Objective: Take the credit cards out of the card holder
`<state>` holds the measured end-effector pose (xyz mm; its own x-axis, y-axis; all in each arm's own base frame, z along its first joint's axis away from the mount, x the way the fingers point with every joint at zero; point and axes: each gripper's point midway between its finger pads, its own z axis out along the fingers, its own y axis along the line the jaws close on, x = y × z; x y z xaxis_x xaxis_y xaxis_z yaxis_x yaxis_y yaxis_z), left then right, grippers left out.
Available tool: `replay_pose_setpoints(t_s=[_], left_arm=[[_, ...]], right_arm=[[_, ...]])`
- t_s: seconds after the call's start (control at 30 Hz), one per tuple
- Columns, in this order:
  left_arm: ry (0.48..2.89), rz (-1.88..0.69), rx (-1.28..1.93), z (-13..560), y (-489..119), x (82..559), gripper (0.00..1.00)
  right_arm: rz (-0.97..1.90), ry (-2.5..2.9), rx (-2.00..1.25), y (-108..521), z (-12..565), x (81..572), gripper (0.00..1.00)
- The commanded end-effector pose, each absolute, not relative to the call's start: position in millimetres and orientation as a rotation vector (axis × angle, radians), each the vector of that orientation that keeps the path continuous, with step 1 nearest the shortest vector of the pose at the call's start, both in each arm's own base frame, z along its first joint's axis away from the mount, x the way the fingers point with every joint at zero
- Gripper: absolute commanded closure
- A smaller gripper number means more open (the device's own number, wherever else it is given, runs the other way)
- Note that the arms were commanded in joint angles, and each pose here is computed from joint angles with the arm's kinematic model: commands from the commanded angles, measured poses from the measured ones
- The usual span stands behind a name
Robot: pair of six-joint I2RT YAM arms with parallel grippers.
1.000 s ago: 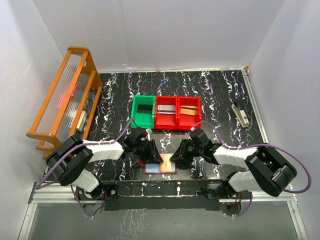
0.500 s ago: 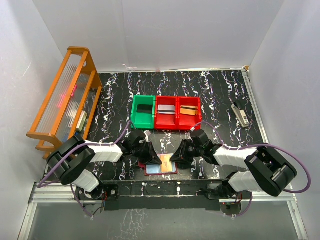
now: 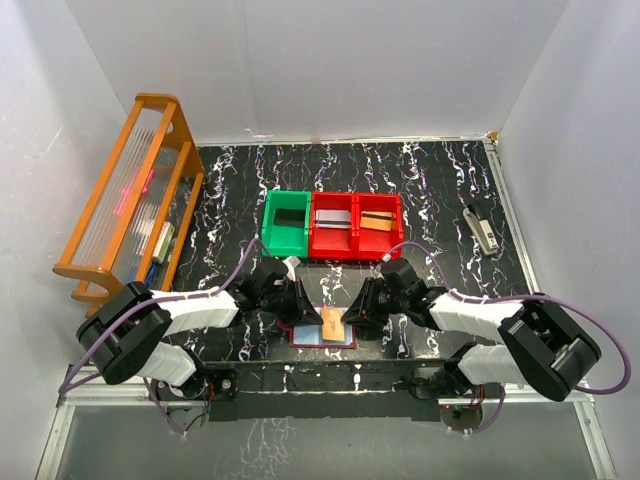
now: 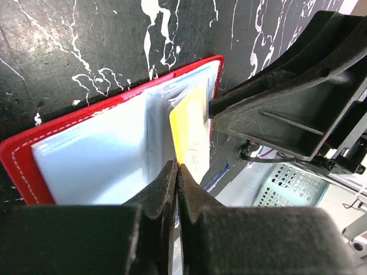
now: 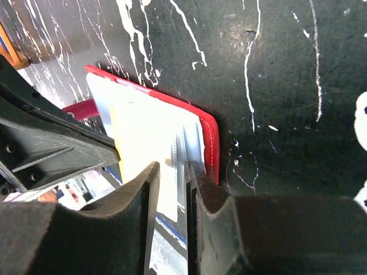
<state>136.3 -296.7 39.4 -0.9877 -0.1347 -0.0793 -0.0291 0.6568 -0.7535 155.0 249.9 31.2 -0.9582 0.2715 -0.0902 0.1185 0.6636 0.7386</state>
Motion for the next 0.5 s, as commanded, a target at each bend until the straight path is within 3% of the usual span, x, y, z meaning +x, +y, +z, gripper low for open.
replay_pose_setpoints(t_s=[0.0, 0.33, 0.47], left_arm=[[2.732, -1.219, -0.109, 42, -293, 135, 1.00], [2.736, -1.201, -0.103, 40, -292, 135, 1.00], [2.734, -1.212, -0.099, 43, -294, 136, 1.00]], right_arm=[[1.156, 2.634, 0.246, 253, 48, 164, 0.76], [1.302, 2.566, 0.154, 274, 78, 163, 0.75], [1.231, 2.605, 0.214, 268, 65, 163, 0.75]])
